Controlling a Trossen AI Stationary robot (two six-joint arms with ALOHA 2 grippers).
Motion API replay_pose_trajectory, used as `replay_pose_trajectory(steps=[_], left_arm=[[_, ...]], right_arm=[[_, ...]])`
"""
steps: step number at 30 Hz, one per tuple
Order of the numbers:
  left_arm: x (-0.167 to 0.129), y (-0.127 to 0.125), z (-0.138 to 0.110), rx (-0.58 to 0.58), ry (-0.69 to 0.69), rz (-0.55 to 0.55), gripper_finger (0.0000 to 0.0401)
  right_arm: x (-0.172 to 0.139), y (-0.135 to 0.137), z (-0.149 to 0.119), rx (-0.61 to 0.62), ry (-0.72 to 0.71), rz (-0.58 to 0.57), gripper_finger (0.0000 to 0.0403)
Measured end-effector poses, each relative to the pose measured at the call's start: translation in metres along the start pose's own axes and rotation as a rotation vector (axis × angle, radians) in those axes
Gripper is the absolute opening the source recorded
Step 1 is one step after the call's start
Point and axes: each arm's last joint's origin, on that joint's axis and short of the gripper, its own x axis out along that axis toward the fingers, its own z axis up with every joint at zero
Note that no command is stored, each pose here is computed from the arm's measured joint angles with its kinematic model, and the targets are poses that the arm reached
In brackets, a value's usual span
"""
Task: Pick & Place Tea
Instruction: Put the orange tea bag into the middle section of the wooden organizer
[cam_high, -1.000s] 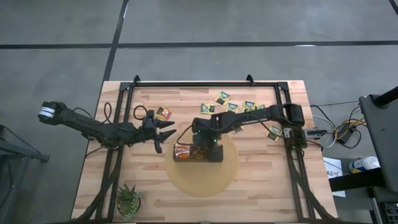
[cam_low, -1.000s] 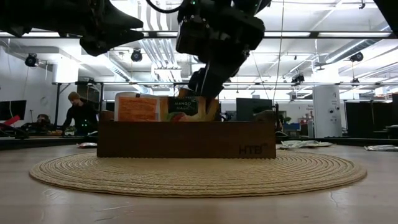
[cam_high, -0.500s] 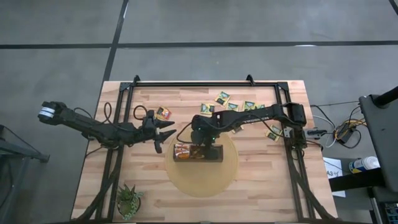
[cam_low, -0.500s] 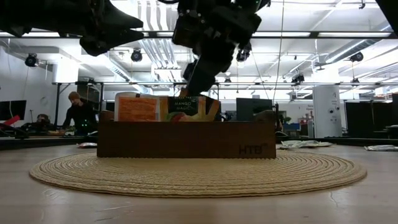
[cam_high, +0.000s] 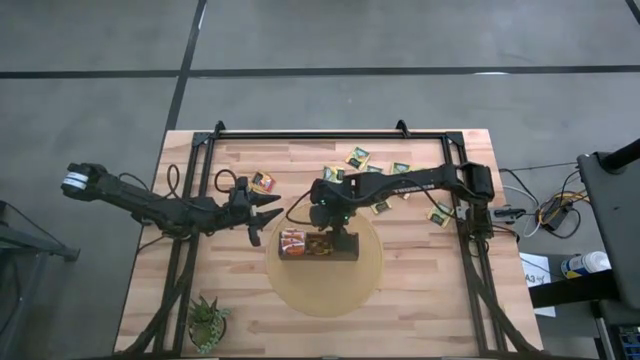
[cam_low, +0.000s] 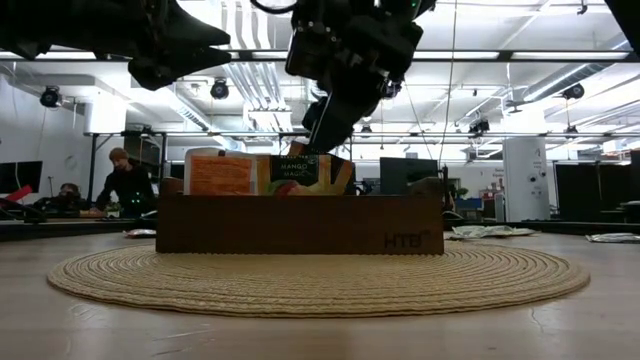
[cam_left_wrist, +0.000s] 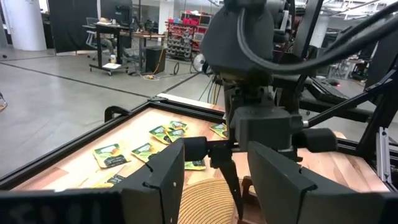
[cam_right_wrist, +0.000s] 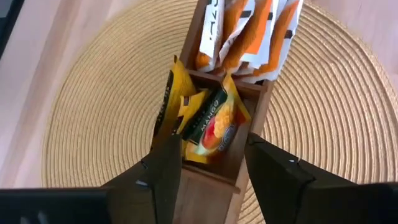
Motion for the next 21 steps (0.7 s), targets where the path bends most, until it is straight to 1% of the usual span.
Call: replay_pose_trajectory(steps=[21], left_arm=[[0.0,-0.0001,0.0,0.0,0.0,0.0,0.017]], right_arm=[[0.0044,0.0075,0.0011,-0.01,-0.003,0.028,0.0173]])
